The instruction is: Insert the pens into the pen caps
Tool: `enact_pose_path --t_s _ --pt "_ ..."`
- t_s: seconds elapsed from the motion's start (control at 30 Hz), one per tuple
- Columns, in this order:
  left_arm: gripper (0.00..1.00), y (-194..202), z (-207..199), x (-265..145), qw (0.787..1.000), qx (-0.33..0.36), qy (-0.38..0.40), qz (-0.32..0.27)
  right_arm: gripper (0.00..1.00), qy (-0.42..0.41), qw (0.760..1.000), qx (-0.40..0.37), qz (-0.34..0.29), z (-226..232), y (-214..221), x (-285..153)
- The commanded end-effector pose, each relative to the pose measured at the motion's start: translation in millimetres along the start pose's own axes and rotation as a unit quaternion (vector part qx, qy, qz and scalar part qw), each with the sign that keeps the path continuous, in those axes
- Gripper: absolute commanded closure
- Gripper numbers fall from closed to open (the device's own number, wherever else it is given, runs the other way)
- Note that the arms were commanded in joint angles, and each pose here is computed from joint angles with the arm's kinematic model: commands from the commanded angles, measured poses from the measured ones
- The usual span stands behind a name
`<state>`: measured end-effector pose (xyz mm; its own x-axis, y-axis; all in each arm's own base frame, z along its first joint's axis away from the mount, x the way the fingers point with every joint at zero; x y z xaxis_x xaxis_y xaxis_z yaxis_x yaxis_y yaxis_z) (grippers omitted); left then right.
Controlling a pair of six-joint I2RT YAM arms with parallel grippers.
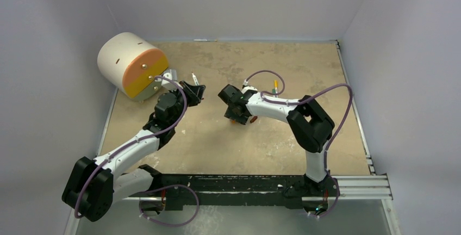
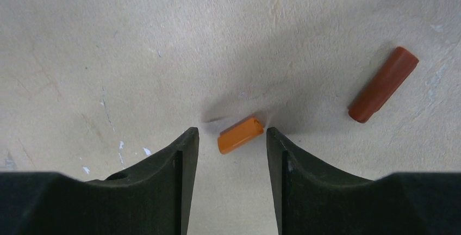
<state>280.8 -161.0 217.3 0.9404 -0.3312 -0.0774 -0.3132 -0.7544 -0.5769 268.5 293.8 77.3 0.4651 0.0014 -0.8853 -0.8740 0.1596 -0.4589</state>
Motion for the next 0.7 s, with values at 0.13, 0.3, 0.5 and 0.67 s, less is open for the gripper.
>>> enact_pose_path --t_s 0.13,0.3,0.5,0.67 --pt "1.0 -9.7 -8.9 -1.0 1.0 -0.005 0.018 -0.021 0.5 0.017 1.0 -0.012 -0.013 -0.7 -18.2 3.4" --pt "1.0 -8.4 -7.6 -0.1 1.0 -0.004 0.016 -0.018 0.52 0.021 0.999 -0.02 -0.02 2.6 -22.5 5.9" --pt "1.0 -7.9 -8.1 0.2 1.0 -0.006 0.018 -0.017 0.47 0.037 0.999 0.002 -0.035 -5.4 -25.9 -3.6" --pt "1.0 -8.4 -9.7 -0.1 1.0 -0.009 0.021 -0.017 0.38 0.045 0.998 0.014 -0.042 -9.7 -27.0 -10.1"
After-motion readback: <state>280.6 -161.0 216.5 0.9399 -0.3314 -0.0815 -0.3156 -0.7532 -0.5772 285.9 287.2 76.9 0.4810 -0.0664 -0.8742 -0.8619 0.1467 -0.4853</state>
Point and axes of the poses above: each gripper's point midway between its finger pads, its own x axis out along the fingers, its own z axis along the line the jaws close on, y = z × x, the point moved 6 cm from there along -x, back along the fingers, and after that the axes turned 15 degrees about -x, right-handed, at the moved point
